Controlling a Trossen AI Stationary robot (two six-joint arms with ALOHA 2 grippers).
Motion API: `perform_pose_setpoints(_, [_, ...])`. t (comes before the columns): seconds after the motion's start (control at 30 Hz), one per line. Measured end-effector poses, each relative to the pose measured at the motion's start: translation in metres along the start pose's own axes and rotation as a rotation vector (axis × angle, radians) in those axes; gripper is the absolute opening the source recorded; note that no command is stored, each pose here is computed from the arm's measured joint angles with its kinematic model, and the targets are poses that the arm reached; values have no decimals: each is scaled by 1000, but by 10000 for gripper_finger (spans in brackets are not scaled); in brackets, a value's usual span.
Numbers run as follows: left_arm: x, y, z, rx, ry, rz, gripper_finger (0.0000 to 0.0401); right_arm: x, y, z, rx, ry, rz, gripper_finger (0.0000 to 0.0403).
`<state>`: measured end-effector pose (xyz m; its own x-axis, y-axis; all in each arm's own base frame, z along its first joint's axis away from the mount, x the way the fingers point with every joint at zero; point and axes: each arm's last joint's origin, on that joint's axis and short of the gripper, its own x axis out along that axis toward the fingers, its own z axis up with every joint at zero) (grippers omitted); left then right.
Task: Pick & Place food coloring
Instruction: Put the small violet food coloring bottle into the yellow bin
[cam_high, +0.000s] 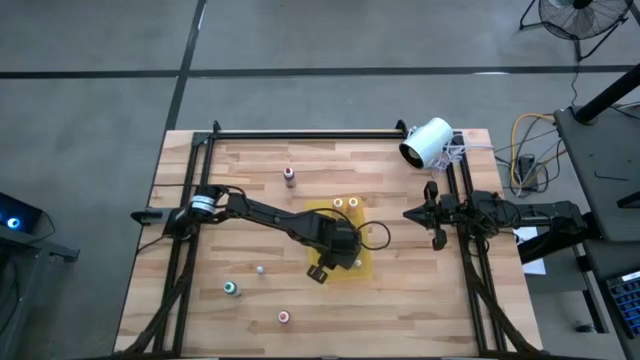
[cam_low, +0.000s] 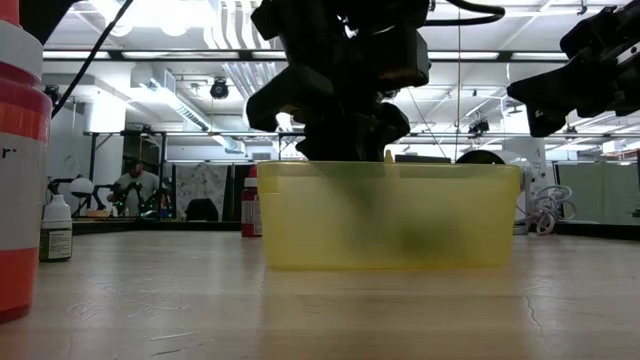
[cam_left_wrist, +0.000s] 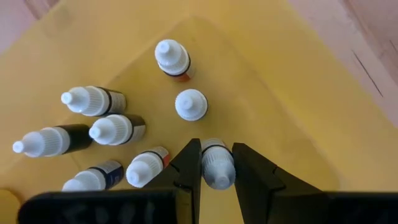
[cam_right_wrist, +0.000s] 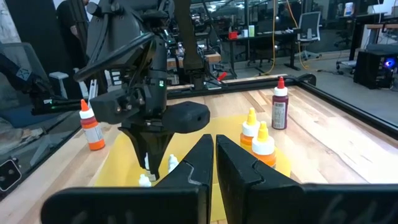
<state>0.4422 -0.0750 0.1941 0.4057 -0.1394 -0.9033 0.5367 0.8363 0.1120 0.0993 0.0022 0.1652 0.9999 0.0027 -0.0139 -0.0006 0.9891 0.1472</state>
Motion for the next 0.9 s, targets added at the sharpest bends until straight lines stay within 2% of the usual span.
perform_pose_setpoints(0.9, [7,2,3,-2,16,-26,50,0,0,0,0,0,0,13])
